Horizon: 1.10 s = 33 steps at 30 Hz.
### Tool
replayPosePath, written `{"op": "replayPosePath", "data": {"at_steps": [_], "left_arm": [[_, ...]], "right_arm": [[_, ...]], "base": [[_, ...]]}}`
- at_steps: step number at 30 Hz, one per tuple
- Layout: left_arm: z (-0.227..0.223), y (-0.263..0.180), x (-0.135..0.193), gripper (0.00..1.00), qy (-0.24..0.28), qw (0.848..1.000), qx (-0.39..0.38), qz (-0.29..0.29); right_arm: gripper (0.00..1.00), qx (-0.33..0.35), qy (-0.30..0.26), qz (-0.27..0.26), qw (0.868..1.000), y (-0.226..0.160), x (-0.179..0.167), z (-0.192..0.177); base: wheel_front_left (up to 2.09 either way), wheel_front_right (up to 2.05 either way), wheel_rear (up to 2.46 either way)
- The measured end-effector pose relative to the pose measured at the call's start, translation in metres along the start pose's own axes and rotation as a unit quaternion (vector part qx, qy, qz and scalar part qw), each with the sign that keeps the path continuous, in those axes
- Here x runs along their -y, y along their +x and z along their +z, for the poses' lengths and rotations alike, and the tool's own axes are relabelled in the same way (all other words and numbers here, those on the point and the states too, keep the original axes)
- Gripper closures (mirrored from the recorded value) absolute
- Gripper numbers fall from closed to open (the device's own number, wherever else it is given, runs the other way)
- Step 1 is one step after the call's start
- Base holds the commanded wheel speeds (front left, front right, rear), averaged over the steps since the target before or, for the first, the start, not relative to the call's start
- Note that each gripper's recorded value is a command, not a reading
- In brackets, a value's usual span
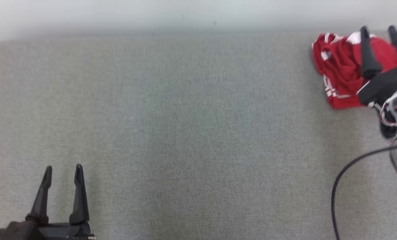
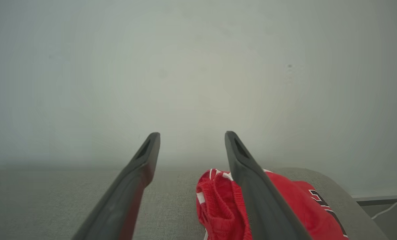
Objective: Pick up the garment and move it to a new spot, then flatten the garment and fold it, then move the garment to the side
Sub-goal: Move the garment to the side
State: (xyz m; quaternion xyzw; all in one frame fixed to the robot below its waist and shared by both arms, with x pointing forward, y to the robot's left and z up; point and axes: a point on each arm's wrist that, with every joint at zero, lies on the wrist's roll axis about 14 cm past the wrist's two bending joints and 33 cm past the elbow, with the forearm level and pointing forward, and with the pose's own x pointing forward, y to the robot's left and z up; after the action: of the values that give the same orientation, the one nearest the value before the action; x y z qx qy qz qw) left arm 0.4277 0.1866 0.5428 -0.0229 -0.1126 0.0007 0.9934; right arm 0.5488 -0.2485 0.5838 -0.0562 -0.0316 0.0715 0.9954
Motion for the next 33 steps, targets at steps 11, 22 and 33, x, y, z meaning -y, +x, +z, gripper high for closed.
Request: {"op": "replayPosePath", "data": {"at_steps": [11, 22, 33], "left_arm": [[0.03, -0.019, -0.004, 0.0, 0.001, 1.0, 0.028, 0.011], [0.041, -0.035, -0.005, 0.0, 0.003, 0.999, 0.034, 0.017], [0.035, -0.048, -0.003, 0.0, 0.003, 1.0, 0.021, 0.014]], "right_arm": [[0.0, 0.066, 0.03, 0.018, 0.997, -0.054, -0.053, 0.012], [0.0, 0.073, 0.042, 0.027, 0.996, -0.114, -0.11, -0.007], [0.0, 0.064, 0.031, 0.019, 0.997, -0.157, -0.13, -0.018]], "base": [[0.0, 0.0, 0.0], [0.0, 0.0, 0.0], [0.0, 0.0, 0.0]]}}
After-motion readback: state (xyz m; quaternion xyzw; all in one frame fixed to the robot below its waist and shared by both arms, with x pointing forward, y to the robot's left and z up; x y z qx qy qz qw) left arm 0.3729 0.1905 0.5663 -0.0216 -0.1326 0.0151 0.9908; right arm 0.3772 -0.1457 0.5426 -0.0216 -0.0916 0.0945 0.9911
